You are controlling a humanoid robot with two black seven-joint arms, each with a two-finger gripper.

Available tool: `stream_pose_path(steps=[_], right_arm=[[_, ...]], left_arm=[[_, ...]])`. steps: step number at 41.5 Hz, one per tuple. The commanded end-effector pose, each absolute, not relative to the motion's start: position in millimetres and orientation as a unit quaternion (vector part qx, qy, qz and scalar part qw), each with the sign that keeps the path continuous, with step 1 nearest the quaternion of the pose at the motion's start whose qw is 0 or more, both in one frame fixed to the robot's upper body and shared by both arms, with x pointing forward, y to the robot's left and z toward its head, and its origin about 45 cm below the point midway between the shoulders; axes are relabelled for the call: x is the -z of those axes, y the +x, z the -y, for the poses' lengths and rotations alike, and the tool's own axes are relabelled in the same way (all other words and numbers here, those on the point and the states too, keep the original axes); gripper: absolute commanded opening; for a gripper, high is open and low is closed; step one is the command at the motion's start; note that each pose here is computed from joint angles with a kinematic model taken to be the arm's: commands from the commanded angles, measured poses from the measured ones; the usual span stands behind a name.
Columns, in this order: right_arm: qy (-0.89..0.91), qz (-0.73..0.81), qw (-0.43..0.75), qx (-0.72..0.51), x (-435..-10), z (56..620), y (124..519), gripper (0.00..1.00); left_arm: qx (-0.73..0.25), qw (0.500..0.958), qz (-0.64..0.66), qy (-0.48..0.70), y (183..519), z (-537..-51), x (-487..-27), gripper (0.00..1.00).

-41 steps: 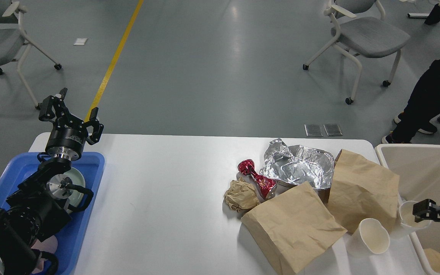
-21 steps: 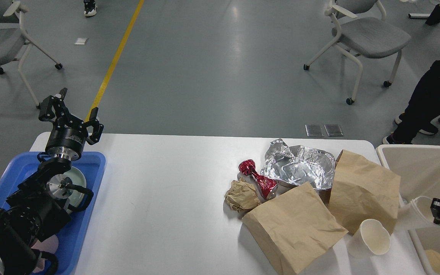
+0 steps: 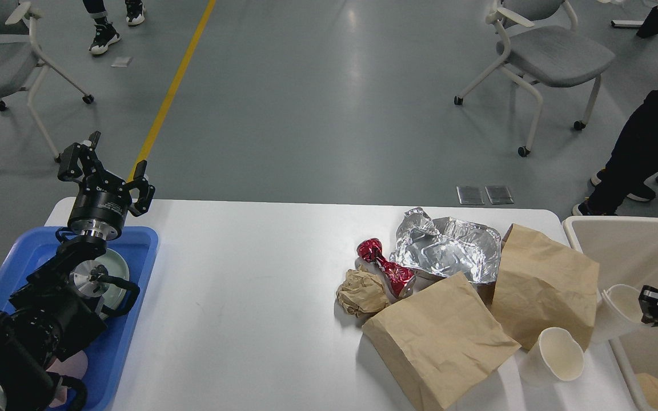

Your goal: Tidy desktop

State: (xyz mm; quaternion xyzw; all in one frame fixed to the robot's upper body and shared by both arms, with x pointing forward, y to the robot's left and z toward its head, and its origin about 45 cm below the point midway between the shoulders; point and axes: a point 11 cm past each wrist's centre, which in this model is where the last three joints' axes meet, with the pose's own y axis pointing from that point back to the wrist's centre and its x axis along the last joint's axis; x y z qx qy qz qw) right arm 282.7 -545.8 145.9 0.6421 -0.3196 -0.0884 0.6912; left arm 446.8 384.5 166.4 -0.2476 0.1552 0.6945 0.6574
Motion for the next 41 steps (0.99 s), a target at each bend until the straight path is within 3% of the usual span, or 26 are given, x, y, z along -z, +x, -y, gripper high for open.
stream_pose_path(steps=[1,10,18,26,34,40,41], right_arm=[[0.637,0.348,0.683,0.083,-163,558,287,0.0],[0.622,0.418,0.66,0.049,-222,584,308,0.0],[0.618,0.506,0.602,-0.027,-314,592,348,0.0],[0.623,0.564,0.537,-0.069,-366,591,365,0.0],[0.585,0.599,0.541,-0.084,-370,616,360,0.0],[0.528,0.588,0.608,-0.075,-312,643,338,0.0],[0.523,0.58,0.622,-0.067,-287,643,333,0.0]], left_arm=[[-0.694,0.657,-0.155,-0.248,447,-384,-166,0.97],[-0.695,0.657,-0.155,-0.247,447,-385,-167,0.97],[-0.695,0.657,-0.155,-0.247,446,-385,-166,0.97],[-0.694,0.657,-0.155,-0.248,447,-384,-166,0.97],[-0.694,0.657,-0.155,-0.248,447,-384,-166,0.97],[-0.694,0.657,-0.155,-0.248,447,-384,-166,0.97],[-0.694,0.657,-0.155,-0.248,447,-384,-166,0.97]])
